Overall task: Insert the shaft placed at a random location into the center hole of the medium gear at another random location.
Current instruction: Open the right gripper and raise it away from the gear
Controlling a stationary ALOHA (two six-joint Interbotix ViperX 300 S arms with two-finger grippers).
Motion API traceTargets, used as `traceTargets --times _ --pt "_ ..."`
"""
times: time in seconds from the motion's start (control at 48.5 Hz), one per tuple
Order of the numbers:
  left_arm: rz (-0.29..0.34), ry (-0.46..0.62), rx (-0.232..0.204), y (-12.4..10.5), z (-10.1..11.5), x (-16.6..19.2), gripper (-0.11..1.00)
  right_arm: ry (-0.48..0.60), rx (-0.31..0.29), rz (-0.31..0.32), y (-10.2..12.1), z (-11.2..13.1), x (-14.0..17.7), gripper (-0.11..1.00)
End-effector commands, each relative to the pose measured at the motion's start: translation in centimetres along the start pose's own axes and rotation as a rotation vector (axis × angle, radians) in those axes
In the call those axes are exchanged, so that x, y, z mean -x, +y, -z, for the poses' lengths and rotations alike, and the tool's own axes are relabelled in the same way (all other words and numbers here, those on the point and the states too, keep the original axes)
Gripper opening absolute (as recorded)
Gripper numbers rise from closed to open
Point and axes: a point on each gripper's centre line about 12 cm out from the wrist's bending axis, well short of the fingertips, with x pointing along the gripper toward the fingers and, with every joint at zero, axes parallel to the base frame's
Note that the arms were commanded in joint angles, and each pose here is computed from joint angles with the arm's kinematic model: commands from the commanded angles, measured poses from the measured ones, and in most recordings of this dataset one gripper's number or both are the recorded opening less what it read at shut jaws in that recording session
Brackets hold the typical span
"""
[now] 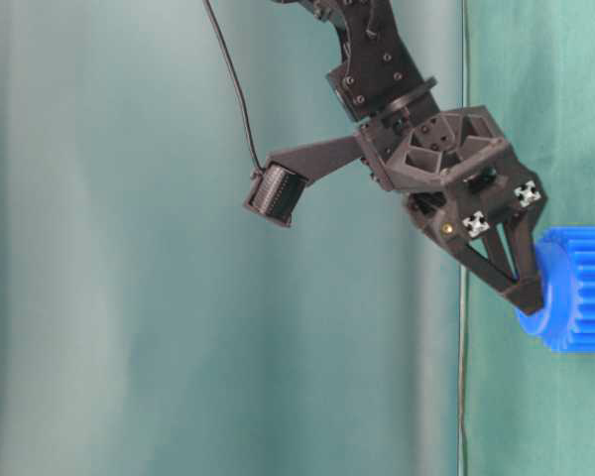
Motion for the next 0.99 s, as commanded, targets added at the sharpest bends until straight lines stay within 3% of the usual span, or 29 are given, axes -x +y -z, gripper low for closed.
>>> traceTargets --times 0.0,0.454,0.97 --pt "-0.003 -0.012 -0.003 0.1 -0.5 -0.2 0.0 -0.041 0.0 0.0 0.0 -1.5 0.2 0.86" --pt "-0.003 -0.012 -0.003 0.1 -0.5 -0.2 0.0 -0.146 0.014 -0.004 0.0 -6.7 4.7 0.83" --pt "-0.003 -0.012 -0.002 0.1 -0.5 -0.2 0.0 -0.107 0.004 -0.007 0.1 -5.8 7.7 0.83"
